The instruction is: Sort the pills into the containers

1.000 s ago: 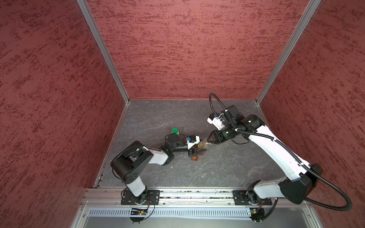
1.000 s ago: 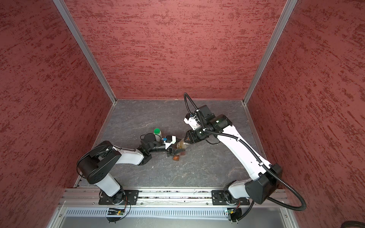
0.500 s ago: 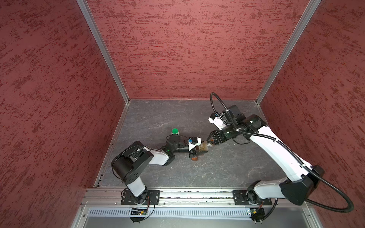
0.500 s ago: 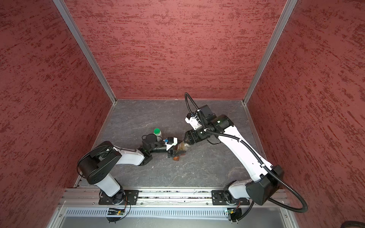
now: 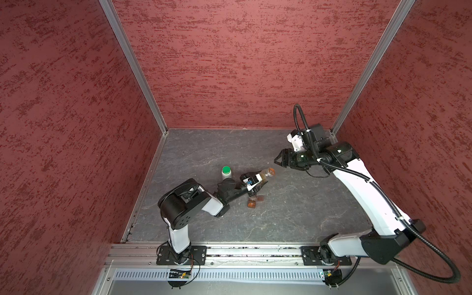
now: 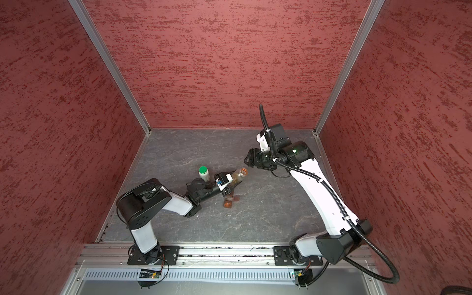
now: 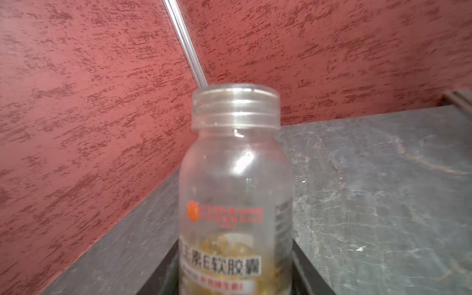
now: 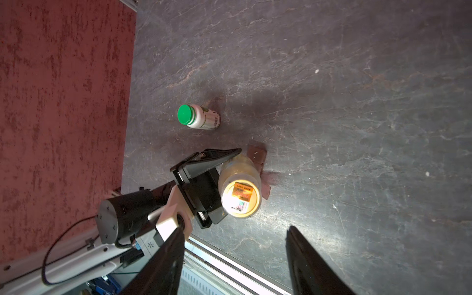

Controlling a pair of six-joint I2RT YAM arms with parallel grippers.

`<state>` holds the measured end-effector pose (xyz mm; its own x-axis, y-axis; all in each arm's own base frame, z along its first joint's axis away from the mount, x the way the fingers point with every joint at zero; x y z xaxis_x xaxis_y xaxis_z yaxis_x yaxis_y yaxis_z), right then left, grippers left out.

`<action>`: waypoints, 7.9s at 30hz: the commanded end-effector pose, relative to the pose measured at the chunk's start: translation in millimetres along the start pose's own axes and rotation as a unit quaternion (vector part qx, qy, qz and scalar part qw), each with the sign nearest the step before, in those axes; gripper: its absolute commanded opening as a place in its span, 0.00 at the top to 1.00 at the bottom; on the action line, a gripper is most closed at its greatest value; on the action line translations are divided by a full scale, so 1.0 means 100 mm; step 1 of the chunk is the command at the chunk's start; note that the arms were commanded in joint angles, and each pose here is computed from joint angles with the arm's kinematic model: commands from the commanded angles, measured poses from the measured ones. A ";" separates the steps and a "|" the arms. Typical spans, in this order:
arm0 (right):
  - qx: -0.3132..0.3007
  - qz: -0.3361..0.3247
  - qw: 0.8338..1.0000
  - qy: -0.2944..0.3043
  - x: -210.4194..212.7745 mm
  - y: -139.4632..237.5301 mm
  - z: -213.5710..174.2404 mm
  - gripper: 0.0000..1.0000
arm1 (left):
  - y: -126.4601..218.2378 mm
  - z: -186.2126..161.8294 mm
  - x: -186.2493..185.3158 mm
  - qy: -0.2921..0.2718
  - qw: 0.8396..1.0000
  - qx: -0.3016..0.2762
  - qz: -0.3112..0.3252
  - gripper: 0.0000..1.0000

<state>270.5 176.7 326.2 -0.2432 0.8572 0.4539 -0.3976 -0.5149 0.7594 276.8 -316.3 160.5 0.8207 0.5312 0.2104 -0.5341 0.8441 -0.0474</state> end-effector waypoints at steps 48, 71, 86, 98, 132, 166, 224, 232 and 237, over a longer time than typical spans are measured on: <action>0.066 0.038 0.995 0.067 0.01 -0.49 -0.27 0.71 | -0.01 0.34 -0.20 -0.016 0.997 -0.017 -0.069 1.00; 0.051 0.127 0.930 0.343 0.33 -0.24 -0.58 0.56 | 0.25 0.54 -0.39 0.042 0.977 -0.001 -0.208 1.00; 0.030 0.100 0.931 0.350 0.30 -0.15 -0.52 0.32 | 0.20 0.44 -0.37 0.046 0.978 0.009 -0.203 1.00; -0.016 0.004 0.993 0.113 0.14 0.14 0.00 0.27 | 0.02 0.21 0.00 0.007 0.999 -0.016 -0.045 1.00; 0.007 0.006 0.991 -0.133 -0.21 -0.50 -0.16 0.44 | -0.24 0.08 -0.03 -0.096 0.993 -0.023 0.061 1.00; 0.025 0.031 0.989 -0.143 -0.26 -0.60 -0.20 0.57 | -0.24 0.11 -0.08 -0.094 0.994 -0.029 0.046 1.00; 0.042 0.103 0.901 0.419 -0.03 -0.28 -0.64 0.65 | 0.14 0.14 -0.29 0.066 0.988 -0.023 -0.136 1.00; 0.028 0.110 0.901 0.419 0.01 -0.26 -0.60 0.52 | 0.12 0.14 -0.28 0.069 0.988 -0.024 -0.136 1.00; 0.029 0.110 0.902 0.418 0.00 -0.28 -0.62 0.44 | 0.12 0.11 -0.27 0.070 0.988 -0.022 -0.134 1.00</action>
<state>228.5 190.5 270.5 -0.8850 0.4453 0.1362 -0.2042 -0.6340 0.7459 240.0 -321.1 167.5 0.9548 0.2814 0.0960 -0.2778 0.9594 -0.0496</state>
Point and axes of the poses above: each gripper's point midway between its finger pads, its own y axis back along the fingers, its own x axis along the line the jaws close on, z = x × y, the point moved 4 cm from there along y, back along the fingers, and after that the axes turned 9 degrees about y, right-handed, at the moved point
